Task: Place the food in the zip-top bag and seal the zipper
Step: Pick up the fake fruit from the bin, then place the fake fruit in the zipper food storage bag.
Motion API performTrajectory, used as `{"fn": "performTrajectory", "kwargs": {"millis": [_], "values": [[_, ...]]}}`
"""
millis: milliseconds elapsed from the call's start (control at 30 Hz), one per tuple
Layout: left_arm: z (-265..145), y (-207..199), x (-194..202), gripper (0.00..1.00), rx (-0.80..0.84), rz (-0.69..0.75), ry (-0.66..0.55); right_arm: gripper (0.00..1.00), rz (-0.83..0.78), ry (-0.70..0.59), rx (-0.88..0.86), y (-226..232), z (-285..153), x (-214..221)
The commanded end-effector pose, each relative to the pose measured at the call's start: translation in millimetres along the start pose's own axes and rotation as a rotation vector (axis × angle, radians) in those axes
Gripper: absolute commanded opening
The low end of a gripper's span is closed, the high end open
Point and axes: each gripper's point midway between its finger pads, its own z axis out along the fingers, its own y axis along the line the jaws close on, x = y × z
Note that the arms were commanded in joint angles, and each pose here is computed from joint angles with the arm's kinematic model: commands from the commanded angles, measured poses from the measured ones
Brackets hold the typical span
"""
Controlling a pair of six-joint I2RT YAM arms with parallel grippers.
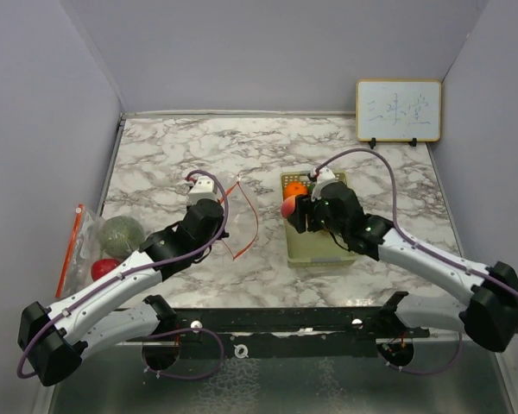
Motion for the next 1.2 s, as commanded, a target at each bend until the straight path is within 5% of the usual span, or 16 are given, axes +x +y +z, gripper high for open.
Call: {"fn": "performTrajectory", "kwargs": {"millis": [0,167,300,700,867,1067,1167], "values": [[-2.2,-18.9,-14.1,0.00,0.066,-0.030,-0.012,0.31,-0.069,-0.204,-0.393,64.6,-52.8,-49.7],[-3.8,-36.1,-23.9,0.00,0.120,-0.037,-0.002,0.31,-0.180,-0.228,-0.811,135.3,-91.1,-47.3],[-6.9,-50.0,-32.2,0.00,0.172,-0.050,0.001,0.32,-0.193,-0.227,-0.965,169.8,-93.3,-42.1],[-43.6,-69.6,-24.0,0.00,0.360,-0.170,0.064,0.36,-0.026,-0.356,-0.256,87.2,3.1,-101.6],[-44.4,-75.9,-11.1,0.00,0.423,-0.228,0.077,0.55,-0.083,-0.293,-0.220,90.5,17.8,-97.7],[-29.6,-79.8,-12.1,0.00,0.417,-0.248,0.044,0.94,-0.146,-0.268,-0.233,97.8,2.9,-89.3],[-24.3,-76.6,-16.0,0.00,0.388,-0.244,0.020,1.00,-0.154,-0.269,-0.230,92.2,-8.4,-86.6]]}}
